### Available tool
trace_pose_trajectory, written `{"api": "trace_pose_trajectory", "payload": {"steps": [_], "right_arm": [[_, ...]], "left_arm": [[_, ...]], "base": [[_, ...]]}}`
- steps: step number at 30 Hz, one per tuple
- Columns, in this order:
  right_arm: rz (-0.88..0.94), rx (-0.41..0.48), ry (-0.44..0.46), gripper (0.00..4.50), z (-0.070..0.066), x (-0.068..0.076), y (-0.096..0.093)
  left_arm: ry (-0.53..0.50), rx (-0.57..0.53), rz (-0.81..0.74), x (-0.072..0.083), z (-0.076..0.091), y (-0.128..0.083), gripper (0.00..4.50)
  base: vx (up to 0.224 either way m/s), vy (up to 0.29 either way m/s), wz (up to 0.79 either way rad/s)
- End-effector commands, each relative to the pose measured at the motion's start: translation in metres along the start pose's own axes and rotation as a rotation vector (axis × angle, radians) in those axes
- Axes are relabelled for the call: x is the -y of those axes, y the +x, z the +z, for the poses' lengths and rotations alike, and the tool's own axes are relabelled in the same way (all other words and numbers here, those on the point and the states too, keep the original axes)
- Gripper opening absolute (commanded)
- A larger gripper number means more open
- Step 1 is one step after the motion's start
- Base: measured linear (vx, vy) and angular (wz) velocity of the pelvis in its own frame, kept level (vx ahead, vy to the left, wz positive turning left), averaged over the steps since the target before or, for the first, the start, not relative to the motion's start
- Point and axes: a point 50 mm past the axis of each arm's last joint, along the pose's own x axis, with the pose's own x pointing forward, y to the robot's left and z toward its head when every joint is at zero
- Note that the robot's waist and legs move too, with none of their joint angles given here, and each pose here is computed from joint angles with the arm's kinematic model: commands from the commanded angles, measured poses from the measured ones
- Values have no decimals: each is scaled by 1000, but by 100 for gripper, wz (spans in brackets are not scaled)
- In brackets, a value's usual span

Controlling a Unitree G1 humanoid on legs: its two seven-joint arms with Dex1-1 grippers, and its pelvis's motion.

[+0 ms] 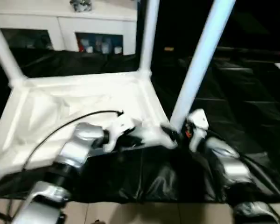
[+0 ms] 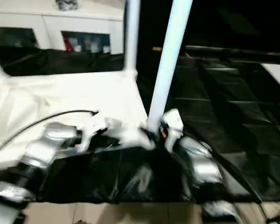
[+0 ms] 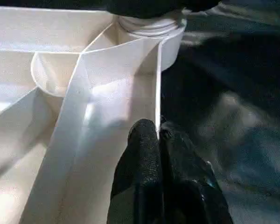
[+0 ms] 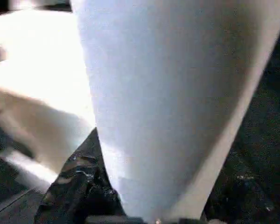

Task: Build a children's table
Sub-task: Rotate leg to tighten

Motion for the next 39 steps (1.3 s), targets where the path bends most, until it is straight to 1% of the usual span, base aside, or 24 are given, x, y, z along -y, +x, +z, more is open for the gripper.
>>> {"api": "trace_pose_trajectory", "payload": {"steps": [1,2,4,6,7,8,9,10,11,13,16,18,19,21,23,24,25,26,29,30,32,34,38,39], "right_arm": [[-24,-122,91,199,-26,-30,23],[-24,-122,91,199,-26,-30,23],[-154,-130,101,198,-21,-36,41],[-192,-126,12,198,-13,-43,52],[-193,-124,0,198,-12,-44,53],[-180,-118,-10,253,-11,-46,54],[-180,-109,-7,267,-10,-46,54],[-178,-107,-1,266,-10,-46,54],[-172,-96,26,269,-10,-44,53],[-177,-87,27,299,-9,-39,51],[-185,-72,14,318,-8,-33,47],[-177,-65,-2,344,-8,-30,44],[-154,-54,-26,344,-8,-25,39],[-94,-53,-54,364,-7,-20,31],[-35,-54,-79,383,-6,-18,26],[-4,-54,-92,383,-5,-17,24],[24,-53,-105,396,-4,-16,22],[56,-52,-115,396,-3,-15,20],[265,-63,-154,396,0,-15,6],[303,-64,-157,396,1,-15,3],[444,-68,-157,396,4,-16,-6],[505,-71,-163,396,6,-17,-10],[630,-111,-192,396,7,-19,-15],[630,-111,-192,396,7,-19,-15]], "left_arm": [[-19,86,-35,20,21,37,0],[-19,86,-35,20,21,37,0],[-26,102,-11,27,30,51,0],[-2,99,-24,32,33,56,0],[-1,98,-26,32,33,56,0],[-2,101,-29,32,33,56,0],[-4,104,-29,32,32,55,0],[-3,105,-31,32,32,54,0],[2,106,-39,31,30,51,0],[11,106,-47,30,27,46,0],[22,112,-63,28,24,41,0],[26,110,-67,27,22,37,0],[32,113,-90,27,19,32,0],[34,123,-131,27,17,26,0],[34,129,-164,28,16,22,0],[35,131,-179,28,16,20,0],[38,130,-195,28,16,18,0],[42,127,-208,28,15,15,0],[51,101,-216,22,9,6,0],[52,98,-219,21,9,5,0],[56,93,-244,19,7,-1,0],[61,87,-260,18,7,-4,0],[81,61,-308,18,4,-10,0],[81,61,-308,18,4,-10,0]], "base": [[0,0,0],[0,0,0],[0,0,0],[0,0,0],[0,0,0],[0,0,0],[0,0,0],[0,0,0],[0,0,0],[0,0,0],[0,0,0],[0,0,0],[0,0,0],[0,0,0],[0,0,0],[0,0,0],[61,-21,5],[61,-21,5],[42,-6,1],[0,0,0],[0,0,0],[0,0,0],[0,0,0],[0,0,0]]}}
